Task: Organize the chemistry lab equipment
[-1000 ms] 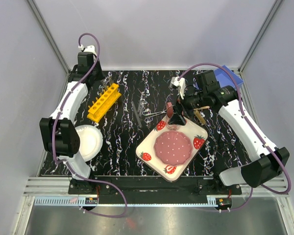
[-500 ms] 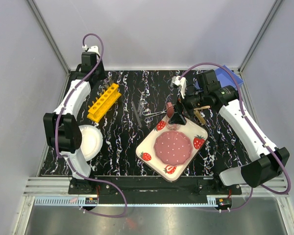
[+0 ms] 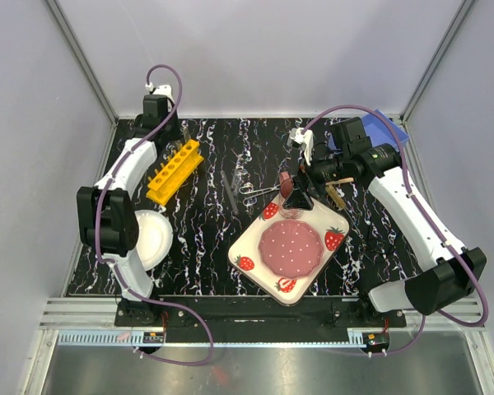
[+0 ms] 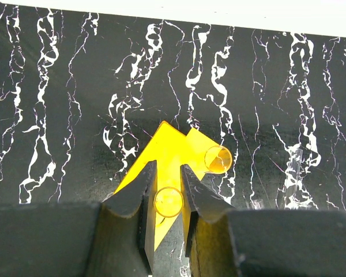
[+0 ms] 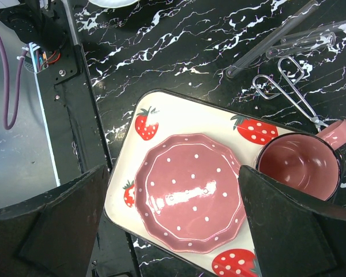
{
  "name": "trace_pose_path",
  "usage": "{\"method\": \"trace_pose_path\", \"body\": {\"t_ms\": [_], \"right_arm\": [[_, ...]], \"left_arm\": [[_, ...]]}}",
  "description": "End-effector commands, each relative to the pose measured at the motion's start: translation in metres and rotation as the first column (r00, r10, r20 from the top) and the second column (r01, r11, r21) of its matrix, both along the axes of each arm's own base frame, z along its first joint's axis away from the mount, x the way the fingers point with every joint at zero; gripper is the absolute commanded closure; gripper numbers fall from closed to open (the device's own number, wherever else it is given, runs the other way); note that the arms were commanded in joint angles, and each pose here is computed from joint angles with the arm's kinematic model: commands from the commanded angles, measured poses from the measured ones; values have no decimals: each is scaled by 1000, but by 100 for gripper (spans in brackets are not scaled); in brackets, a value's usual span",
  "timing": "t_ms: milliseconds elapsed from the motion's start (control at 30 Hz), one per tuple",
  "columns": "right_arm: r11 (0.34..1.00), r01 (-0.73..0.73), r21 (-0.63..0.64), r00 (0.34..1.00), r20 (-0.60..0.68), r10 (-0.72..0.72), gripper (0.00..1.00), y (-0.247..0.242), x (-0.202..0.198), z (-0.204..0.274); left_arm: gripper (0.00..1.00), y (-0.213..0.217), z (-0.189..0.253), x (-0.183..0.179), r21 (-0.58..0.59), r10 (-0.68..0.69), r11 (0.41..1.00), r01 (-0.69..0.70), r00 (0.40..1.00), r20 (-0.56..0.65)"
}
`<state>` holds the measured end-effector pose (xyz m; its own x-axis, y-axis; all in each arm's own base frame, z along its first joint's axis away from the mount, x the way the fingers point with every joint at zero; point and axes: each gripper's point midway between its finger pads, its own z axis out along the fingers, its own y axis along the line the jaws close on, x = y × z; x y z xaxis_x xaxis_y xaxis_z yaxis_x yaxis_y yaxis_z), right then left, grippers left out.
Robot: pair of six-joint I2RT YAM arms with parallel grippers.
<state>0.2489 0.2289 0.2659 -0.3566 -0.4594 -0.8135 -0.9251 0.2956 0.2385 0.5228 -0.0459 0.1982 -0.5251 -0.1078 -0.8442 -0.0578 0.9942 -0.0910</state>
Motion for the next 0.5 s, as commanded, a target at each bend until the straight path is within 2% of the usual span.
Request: {"method": "trace_pose_path", "body": {"t_ms": [0, 467], "right_arm": [[1000, -12, 27, 1000, 15, 12, 0, 1, 2, 5], [1000, -11, 29, 1000, 6, 10, 0, 1, 3, 5]], "left_arm": [[95, 1, 1, 8, 31, 4, 1000, -5, 999, 52], [94, -5, -26, 5, 70, -9, 998, 4, 998, 69]]}}
